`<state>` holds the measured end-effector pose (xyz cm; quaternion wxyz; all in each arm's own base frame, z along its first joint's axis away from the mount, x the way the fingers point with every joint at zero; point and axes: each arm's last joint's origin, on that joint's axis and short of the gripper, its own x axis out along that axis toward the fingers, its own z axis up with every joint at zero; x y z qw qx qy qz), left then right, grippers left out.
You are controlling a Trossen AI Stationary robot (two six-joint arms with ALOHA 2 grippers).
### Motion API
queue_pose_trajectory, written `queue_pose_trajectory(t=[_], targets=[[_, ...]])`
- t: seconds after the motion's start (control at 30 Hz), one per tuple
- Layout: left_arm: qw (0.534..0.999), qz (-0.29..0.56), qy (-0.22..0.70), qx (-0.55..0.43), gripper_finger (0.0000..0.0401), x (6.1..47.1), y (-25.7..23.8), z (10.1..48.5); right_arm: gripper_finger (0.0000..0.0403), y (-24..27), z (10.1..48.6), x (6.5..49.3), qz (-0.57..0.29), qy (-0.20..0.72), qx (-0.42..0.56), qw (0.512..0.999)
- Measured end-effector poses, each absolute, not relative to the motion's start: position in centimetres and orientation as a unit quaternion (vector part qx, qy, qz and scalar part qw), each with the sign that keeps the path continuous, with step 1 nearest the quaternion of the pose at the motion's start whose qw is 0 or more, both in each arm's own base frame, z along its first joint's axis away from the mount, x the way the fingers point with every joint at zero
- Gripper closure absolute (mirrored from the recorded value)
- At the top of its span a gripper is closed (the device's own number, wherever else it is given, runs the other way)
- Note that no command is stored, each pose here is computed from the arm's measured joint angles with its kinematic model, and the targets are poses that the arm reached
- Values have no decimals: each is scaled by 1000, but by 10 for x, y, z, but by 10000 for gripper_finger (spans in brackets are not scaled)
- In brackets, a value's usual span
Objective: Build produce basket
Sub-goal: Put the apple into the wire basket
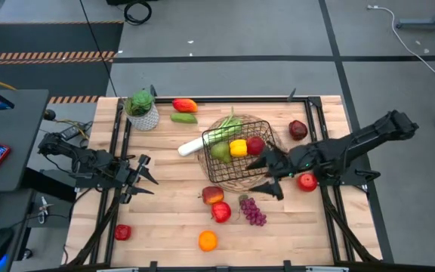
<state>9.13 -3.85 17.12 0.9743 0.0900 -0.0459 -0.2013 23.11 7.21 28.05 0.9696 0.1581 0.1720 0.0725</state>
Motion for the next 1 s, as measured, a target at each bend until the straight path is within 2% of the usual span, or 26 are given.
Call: queue_pose_trajectory(t=[0.43,0.63,1.0], targets=[[974,-201,-46,90,229,91,-38,171,3,128,267,291,105,272,117,949],[974,-201,-46,90,229,91,-38,171,3,157,257,321,112,343,57,931],[974,-201,-46,90,229,91,-38,171,3,192,239,366,117,379,-53,916]])
